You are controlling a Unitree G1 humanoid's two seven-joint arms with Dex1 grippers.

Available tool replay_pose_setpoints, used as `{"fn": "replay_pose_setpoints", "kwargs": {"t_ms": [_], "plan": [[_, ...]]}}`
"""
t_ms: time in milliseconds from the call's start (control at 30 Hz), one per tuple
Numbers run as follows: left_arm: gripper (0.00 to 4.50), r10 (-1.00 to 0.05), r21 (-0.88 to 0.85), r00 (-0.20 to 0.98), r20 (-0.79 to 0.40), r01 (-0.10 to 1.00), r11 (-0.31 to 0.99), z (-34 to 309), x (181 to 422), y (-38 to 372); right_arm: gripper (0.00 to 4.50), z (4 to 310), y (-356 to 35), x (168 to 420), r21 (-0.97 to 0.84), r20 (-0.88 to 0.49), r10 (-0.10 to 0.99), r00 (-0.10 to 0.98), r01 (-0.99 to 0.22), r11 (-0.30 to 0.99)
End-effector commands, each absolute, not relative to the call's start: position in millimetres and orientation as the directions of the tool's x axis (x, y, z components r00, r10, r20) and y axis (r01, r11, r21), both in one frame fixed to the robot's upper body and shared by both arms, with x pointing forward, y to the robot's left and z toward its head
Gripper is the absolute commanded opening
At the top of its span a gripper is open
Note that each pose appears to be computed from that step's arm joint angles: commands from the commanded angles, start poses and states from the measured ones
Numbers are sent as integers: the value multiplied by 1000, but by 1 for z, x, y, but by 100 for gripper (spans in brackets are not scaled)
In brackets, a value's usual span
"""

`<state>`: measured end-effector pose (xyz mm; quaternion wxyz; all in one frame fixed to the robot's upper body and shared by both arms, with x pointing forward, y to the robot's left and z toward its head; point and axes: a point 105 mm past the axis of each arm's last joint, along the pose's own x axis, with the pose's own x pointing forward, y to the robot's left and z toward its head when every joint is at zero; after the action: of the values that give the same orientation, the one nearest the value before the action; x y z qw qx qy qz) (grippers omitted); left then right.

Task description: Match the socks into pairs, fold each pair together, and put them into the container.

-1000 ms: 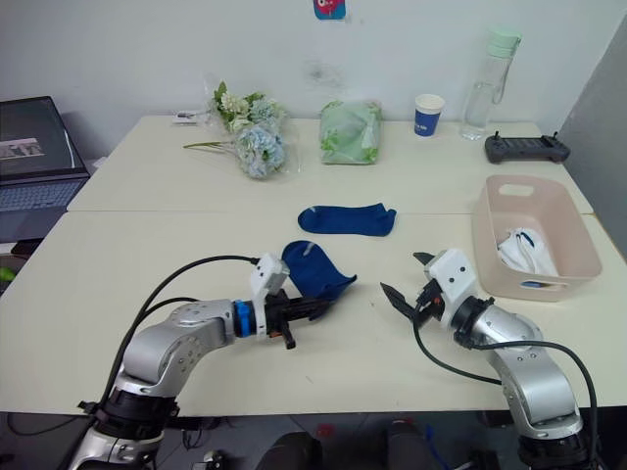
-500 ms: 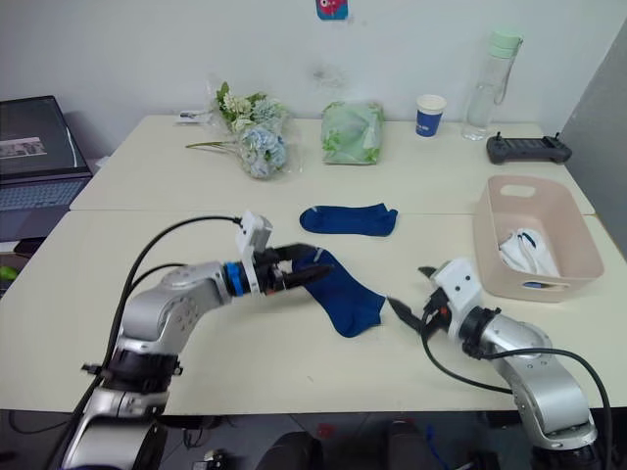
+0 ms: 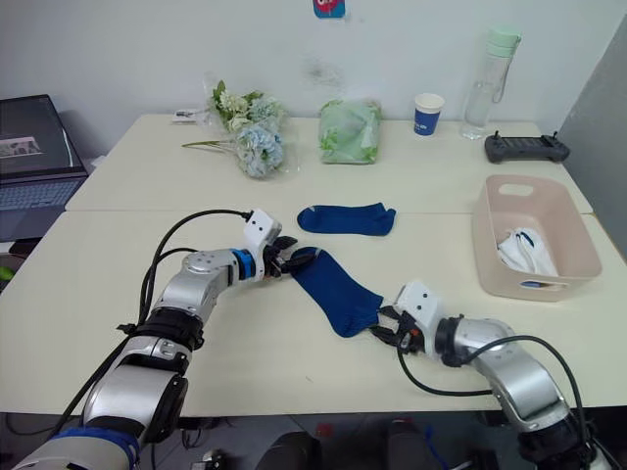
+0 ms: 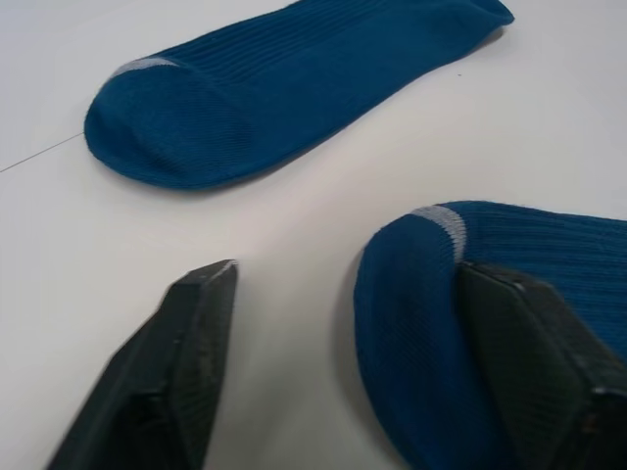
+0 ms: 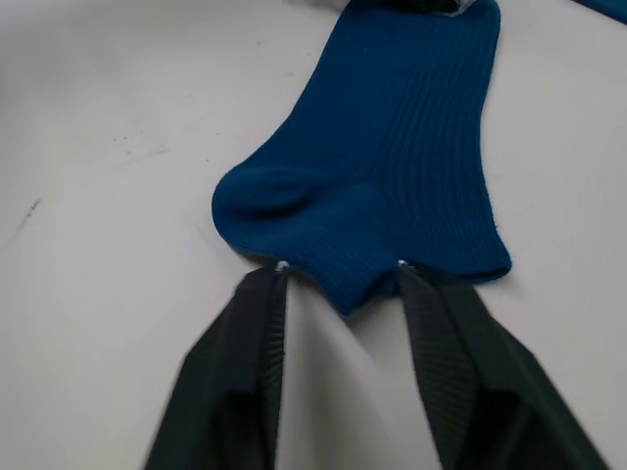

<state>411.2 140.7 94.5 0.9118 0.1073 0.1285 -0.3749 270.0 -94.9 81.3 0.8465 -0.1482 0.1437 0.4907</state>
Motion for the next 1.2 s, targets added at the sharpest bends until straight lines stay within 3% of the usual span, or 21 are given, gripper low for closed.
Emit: {"fn": "replay_pose_setpoints", "kwargs": {"t_ms": [33, 100, 267, 567, 867, 1000, 1167, 1200], "plan": [[215, -668, 111, 687, -287, 716, 689, 104, 412, 142, 64, 87, -92, 275, -150, -361, 795, 487, -872, 466], [151, -671, 104, 686, -282, 717, 689, 106, 411, 143, 0, 88, -93, 277, -156, -354, 795, 492, -870, 468], [3, -670, 73, 688, -281, 711, 699, 106, 405, 146, 0, 94, -101, 281, -165, -332, 790, 516, -856, 489], [3, -655, -66, 701, -284, 667, 742, 105, 362, 150, 0, 110, -134, 281, -161, -306, 761, 573, -818, 552], [3, -632, -226, 702, -329, 591, 774, 93, 281, 123, 0, 111, -167, 256, -112, -416, 768, 488, -865, 489], [3, -596, -257, 722, -352, 537, 803, 80, 271, 118, 0, 102, -168, 250, -80, -450, 776, 442, -885, 458], [3, -579, -275, 750, -321, 511, 814, 72, 272, 117, 0, 93, -170, 255, -85, -454, 759, 466, -871, 484], [23, -584, -278, 747, -317, 516, 811, 71, 271, 116, 20, 93, -170, 253, -66, -453, 764, 459, -872, 485]]}}
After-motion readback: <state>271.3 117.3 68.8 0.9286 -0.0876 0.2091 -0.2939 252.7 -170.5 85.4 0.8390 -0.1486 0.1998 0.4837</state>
